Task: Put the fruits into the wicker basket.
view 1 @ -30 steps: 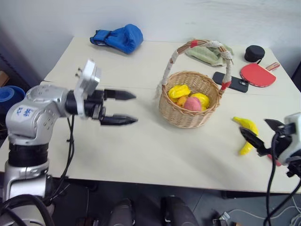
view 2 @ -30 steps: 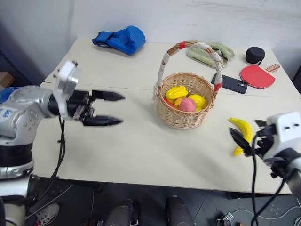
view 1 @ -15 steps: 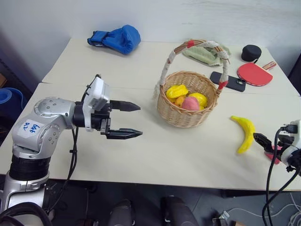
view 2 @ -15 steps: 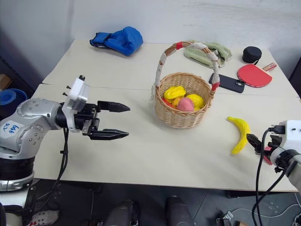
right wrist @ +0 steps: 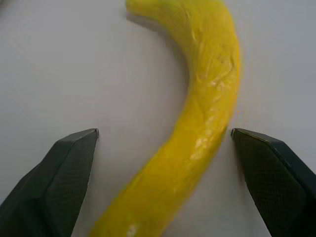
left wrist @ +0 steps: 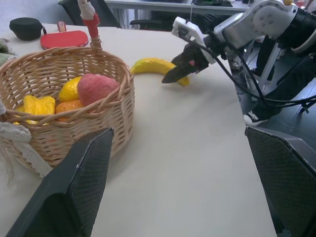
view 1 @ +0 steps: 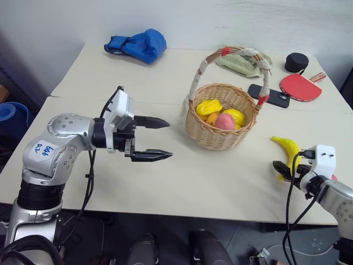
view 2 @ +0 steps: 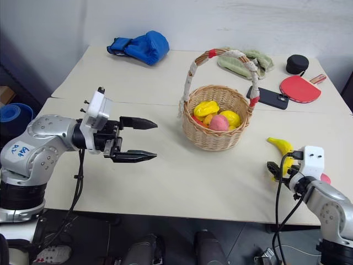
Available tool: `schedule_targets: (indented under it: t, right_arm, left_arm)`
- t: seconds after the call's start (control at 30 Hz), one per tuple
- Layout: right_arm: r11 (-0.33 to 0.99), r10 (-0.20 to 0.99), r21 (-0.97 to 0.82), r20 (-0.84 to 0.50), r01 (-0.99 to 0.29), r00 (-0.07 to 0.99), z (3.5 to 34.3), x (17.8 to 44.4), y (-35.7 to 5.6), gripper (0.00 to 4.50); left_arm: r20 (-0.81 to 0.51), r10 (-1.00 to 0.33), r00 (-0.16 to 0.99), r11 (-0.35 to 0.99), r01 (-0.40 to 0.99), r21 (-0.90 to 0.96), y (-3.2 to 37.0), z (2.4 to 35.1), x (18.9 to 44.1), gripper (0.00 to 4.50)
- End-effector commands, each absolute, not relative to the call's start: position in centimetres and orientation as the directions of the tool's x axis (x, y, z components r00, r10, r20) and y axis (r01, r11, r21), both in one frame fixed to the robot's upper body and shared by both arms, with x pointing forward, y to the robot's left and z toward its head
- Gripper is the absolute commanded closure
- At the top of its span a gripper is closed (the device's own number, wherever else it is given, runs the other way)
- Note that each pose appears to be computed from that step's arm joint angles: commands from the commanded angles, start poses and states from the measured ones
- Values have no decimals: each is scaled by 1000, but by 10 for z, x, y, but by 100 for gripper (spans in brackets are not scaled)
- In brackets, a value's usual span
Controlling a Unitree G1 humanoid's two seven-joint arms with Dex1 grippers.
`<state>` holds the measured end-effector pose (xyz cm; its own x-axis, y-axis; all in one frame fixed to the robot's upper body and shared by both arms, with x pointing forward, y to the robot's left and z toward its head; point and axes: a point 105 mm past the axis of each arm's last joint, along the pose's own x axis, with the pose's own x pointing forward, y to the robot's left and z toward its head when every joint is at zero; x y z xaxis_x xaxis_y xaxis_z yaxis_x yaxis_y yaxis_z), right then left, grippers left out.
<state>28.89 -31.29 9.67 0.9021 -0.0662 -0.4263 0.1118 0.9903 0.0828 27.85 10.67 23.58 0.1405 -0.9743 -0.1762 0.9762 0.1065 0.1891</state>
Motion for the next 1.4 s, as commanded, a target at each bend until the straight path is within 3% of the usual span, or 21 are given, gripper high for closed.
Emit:
schedule_targets:
  t: [0.03,0.13,0.37,0.43,0.5,0.67,0.83,1.07,1.4]
  right_arm:
    - [990,-90,65,-393,125,915,102,292,-318,38]
    - [996,-53,55,-345,77,937,114,294,-311,112]
    - [997,-34,51,-298,51,954,128,291,-306,360]
    - [998,-5,62,-270,23,963,134,291,-302,407]
    - [996,42,84,-228,-24,973,145,290,-295,409]
    - [959,264,119,-56,-256,963,206,276,-259,409]
    - [934,345,88,25,-346,938,245,272,-240,409]
    - [833,553,42,-46,-552,832,251,265,-186,409]
    - [840,542,-44,38,-541,839,274,329,-132,409]
  left_arm:
    - [-172,-973,151,105,963,250,107,247,279,0]
    - [-175,-972,156,109,961,253,108,247,281,0]
    - [-174,-970,169,121,959,257,109,246,285,0]
    - [-172,-970,172,124,957,261,108,247,286,0]
    - [-171,-969,176,127,956,266,109,248,287,0]
    - [-170,-964,204,151,947,282,113,251,292,0]
    - [-169,-962,214,160,944,287,116,253,293,0]
    - [-162,-961,224,169,940,297,115,255,295,0]
    - [-144,-961,237,183,932,313,115,259,300,0]
